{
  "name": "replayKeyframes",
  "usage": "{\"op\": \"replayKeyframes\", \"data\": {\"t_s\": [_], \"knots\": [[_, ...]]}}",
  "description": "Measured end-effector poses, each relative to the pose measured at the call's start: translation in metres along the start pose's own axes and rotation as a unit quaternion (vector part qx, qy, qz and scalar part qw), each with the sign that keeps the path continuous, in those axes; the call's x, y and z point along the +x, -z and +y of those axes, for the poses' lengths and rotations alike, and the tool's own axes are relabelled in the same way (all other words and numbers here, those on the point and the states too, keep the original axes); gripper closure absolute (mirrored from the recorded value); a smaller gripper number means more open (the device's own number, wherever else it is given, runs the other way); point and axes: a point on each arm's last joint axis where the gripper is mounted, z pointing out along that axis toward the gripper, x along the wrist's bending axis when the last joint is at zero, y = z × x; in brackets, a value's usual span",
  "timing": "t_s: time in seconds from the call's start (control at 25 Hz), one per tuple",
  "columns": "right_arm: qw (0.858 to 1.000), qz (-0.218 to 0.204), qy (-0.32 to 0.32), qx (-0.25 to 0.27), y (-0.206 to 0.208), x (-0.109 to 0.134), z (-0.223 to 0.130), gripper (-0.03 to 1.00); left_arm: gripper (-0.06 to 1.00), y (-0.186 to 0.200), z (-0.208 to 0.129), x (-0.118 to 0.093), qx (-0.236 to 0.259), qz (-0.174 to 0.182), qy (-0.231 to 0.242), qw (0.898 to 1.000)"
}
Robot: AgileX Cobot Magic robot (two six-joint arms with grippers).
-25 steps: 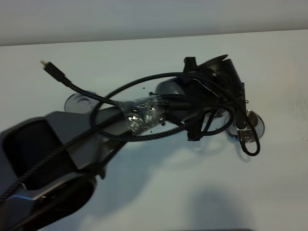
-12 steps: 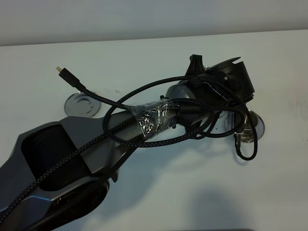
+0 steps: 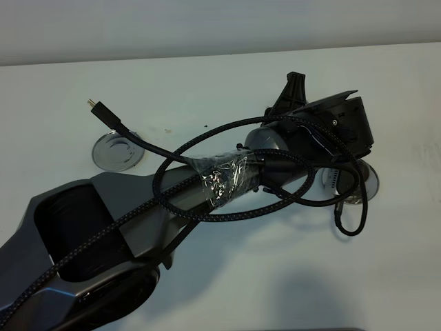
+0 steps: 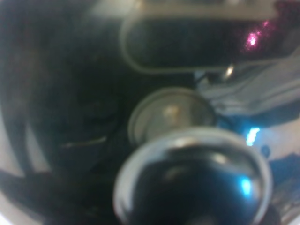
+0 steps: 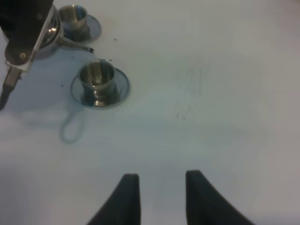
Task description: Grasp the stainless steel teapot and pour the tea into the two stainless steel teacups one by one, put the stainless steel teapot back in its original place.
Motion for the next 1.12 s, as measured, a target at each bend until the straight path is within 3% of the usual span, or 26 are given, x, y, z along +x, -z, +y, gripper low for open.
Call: {"op": "replayKeyframes", "data": {"t_s": [0.48,1.12], "knots": [[1.000,0.000,0.000,0.000,0.000,0.000,0.000,0.73,0.72,-0.011,0.003,-0.003,0.028,0.016,-0.037,0.999],[1.000,0.000,0.000,0.000,0.000,0.000,0.000,0.73,0.72,-0.009,0.006,-0.001,0.029,0.038,-0.061,0.997]]}}
